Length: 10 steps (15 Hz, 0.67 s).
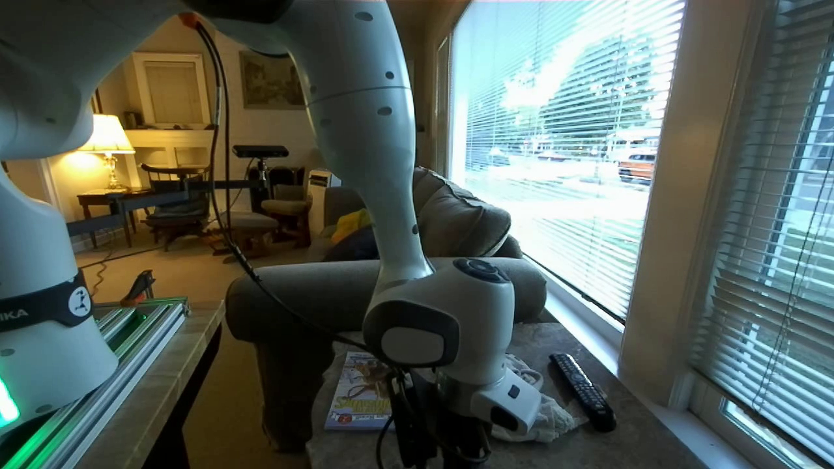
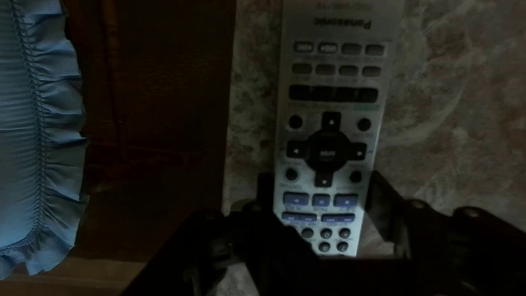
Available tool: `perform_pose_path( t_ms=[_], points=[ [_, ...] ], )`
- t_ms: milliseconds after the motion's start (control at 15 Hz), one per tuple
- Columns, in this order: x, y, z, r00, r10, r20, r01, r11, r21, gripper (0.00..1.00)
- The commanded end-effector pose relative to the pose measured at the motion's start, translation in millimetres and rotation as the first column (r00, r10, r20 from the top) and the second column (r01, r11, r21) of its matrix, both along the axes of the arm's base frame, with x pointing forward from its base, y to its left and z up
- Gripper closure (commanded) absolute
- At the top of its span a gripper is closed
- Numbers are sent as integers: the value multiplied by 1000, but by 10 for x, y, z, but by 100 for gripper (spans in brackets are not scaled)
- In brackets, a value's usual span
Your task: Put the grey remote control on top of the white towel then press a button on the remote control.
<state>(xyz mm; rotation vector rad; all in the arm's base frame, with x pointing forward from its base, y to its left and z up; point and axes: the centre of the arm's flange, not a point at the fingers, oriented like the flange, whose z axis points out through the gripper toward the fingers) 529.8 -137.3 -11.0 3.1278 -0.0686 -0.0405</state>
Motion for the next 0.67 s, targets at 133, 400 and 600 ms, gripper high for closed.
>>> perform_pose_path(
  t_ms=[133, 400, 600],
  points=[
    [76, 181, 261, 999, -8, 32, 7, 999, 35, 68],
    [215, 346, 641, 997, 37, 63, -39, 999, 30, 68],
    [403, 366, 883, 993, 60, 97, -63, 998, 30, 68]
  ],
)
